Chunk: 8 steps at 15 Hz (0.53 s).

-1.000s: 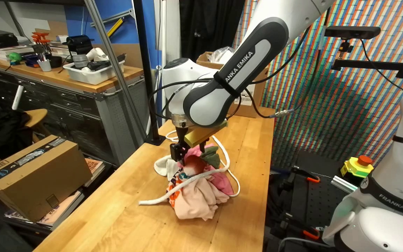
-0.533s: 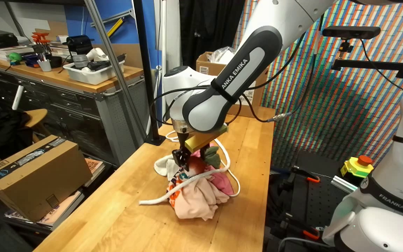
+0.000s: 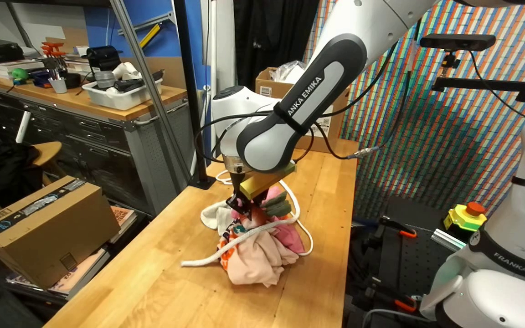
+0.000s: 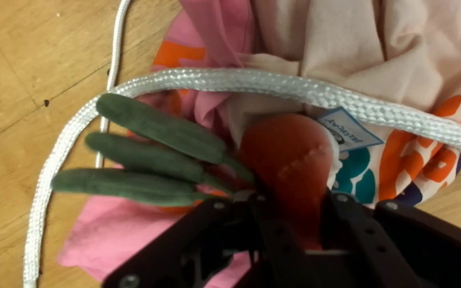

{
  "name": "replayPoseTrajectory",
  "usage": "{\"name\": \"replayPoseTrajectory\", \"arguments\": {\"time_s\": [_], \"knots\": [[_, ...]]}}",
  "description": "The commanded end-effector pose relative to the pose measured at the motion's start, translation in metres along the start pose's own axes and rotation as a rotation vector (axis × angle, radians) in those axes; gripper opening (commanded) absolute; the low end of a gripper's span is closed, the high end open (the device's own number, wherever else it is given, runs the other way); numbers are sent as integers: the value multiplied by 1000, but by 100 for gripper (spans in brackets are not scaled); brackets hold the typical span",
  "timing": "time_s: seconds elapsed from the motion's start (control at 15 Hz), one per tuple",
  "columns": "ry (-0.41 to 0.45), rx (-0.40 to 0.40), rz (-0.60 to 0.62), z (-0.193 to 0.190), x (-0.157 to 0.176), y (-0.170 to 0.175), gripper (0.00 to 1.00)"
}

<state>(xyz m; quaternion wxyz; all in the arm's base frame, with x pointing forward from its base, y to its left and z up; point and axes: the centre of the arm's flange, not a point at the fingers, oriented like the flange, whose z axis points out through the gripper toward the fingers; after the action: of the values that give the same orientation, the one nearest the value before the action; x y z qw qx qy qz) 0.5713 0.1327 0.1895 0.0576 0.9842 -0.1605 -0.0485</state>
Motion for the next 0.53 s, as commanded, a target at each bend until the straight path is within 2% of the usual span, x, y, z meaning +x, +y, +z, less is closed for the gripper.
{"name": "replayPoseTrajectory", "arguments": {"time_s": [0.0,0.07,0.47], "knots": [[9,-5,21,-14,0,-2,6],[19,-4,24,-19,0,-1,8],[104,12,75,-86,13,9,8]]}}
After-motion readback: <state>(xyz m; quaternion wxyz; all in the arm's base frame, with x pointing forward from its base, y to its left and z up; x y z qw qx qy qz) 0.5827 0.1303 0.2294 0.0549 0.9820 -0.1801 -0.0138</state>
